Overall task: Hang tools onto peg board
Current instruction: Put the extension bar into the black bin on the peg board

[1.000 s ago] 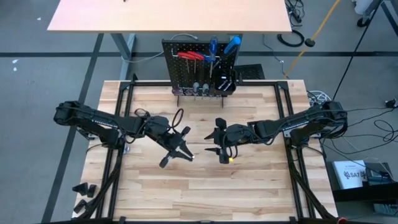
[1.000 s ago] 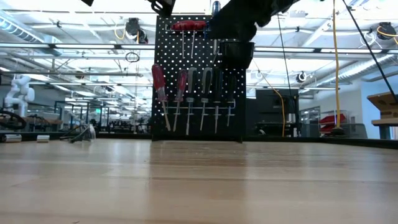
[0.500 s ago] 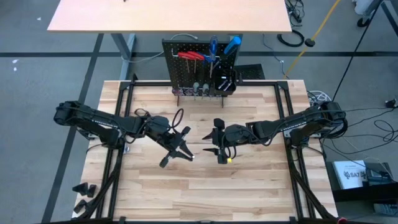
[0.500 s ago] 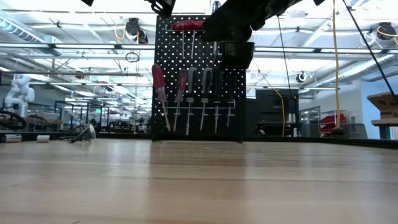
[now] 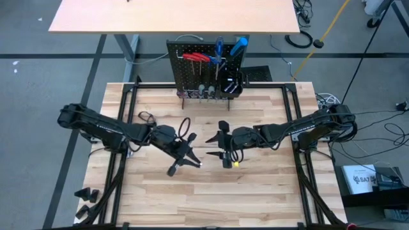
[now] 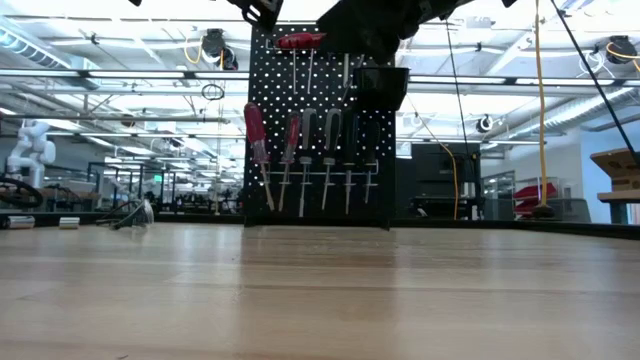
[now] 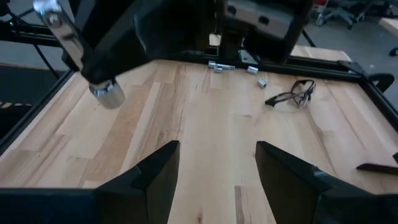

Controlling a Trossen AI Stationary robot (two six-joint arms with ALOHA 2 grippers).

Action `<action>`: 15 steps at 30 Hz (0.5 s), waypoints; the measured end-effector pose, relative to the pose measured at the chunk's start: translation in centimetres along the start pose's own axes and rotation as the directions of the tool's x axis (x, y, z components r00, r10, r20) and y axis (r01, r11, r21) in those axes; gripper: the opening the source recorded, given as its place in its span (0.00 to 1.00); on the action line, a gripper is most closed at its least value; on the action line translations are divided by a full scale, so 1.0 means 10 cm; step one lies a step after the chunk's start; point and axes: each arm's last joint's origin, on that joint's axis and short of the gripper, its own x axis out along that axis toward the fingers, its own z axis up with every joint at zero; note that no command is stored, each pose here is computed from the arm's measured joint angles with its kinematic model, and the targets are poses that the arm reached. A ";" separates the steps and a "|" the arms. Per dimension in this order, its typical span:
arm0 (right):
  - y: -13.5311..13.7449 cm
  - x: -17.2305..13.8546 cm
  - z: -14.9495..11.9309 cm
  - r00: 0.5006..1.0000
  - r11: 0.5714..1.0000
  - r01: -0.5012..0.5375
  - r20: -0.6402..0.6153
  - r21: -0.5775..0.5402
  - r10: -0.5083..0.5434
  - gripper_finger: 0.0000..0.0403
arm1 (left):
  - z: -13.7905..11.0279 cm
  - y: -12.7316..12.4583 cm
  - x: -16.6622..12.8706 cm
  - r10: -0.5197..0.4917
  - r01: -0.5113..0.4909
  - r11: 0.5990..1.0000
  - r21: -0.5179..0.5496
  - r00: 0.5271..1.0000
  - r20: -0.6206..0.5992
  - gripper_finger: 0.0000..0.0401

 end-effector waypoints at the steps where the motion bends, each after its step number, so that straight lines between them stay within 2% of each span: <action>1: 0.00 0.00 0.01 1.000 1.000 -0.002 0.006 -0.003 0.002 0.51 | 0.00 0.00 0.01 0.000 0.000 1.000 0.001 1.000 0.003 0.11; 6: 0.00 0.00 0.04 0.999 1.000 -0.010 0.038 -0.001 0.010 0.51 | -0.03 0.01 0.09 -0.001 0.001 1.000 0.009 1.000 0.019 0.11; 12: 0.05 -0.01 0.08 0.986 0.990 -0.142 0.082 -0.016 0.143 0.51 | -0.08 0.03 0.16 -0.002 0.002 1.000 0.007 1.000 0.012 0.11; 15: 0.09 -0.02 0.10 0.980 0.985 -0.167 0.106 -0.041 0.170 0.51 | -0.09 0.04 0.19 -0.001 0.001 1.000 0.010 1.000 0.018 0.11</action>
